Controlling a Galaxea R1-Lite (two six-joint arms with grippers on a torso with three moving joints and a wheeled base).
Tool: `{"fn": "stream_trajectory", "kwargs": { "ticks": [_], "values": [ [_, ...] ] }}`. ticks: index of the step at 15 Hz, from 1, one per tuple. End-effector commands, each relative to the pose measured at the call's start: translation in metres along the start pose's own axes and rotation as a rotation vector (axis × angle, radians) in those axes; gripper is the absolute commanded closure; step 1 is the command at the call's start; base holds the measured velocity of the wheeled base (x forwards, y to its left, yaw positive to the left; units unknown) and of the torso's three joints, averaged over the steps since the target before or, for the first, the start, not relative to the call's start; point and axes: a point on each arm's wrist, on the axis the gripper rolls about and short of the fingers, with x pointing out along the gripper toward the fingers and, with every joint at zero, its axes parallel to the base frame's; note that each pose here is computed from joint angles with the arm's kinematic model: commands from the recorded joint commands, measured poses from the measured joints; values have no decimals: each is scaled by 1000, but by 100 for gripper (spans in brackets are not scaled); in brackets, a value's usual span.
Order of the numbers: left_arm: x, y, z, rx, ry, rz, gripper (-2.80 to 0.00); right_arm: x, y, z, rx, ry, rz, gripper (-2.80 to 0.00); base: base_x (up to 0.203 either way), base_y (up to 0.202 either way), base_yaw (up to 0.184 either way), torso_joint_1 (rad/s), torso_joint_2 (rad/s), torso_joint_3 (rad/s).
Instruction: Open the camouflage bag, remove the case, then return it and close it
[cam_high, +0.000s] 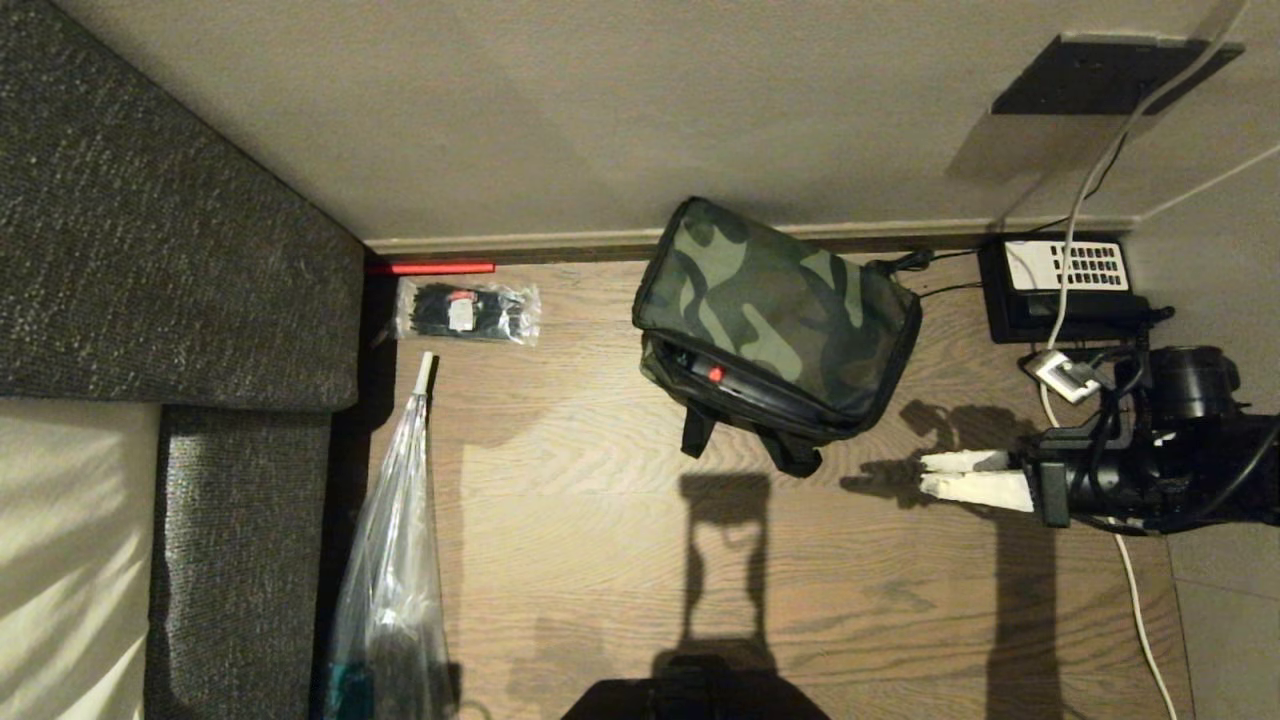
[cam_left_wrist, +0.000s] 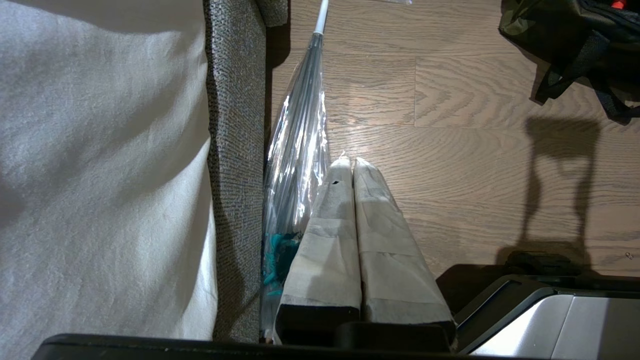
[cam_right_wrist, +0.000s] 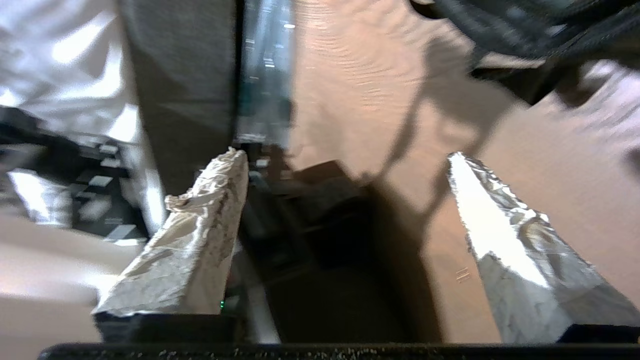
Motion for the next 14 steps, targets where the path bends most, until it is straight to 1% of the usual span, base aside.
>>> {"fn": "stream_trajectory", "kwargs": {
  "ticks": [1, 3, 5, 7, 8, 9, 10, 12, 14],
  "values": [
    [0, 0, 0, 0, 0, 1, 0, -16, 23, 25, -7, -24, 6, -280, 0, 0, 0, 0, 0, 0],
    [0, 0, 0, 0, 1, 1, 0, -19, 21, 47, 34, -43, 8, -280, 0, 0, 0, 0, 0, 0],
    [0, 0, 0, 0, 1, 1, 0, -19, 15, 66, 113, -66, 2, -280, 0, 0, 0, 0, 0, 0],
    [0, 0, 0, 0, 0, 1, 0, -25, 19, 83, 249, -96, -6, -280, 0, 0, 0, 0, 0, 0],
    [0, 0, 0, 0, 0, 1, 0, -31, 29, 89, 318, -113, -8, -280, 0, 0, 0, 0, 0, 0],
    [0, 0, 0, 0, 0, 1, 0, -37, 40, 93, 362, -126, -17, 0, 0, 0, 0, 0, 0, 0],
    [0, 0, 0, 0, 1, 1, 0, -40, 47, 93, 397, -131, -22, 0, 0, 0, 0, 0, 0, 0],
    [0, 0, 0, 0, 0, 1, 0, -51, 77, 84, 447, -143, -24, 0, 0, 0, 0, 0, 0, 0],
    [0, 0, 0, 0, 0, 1, 0, -61, 106, 68, 457, -153, -39, 0, 0, 0, 0, 0, 0, 0]
  ]
}}
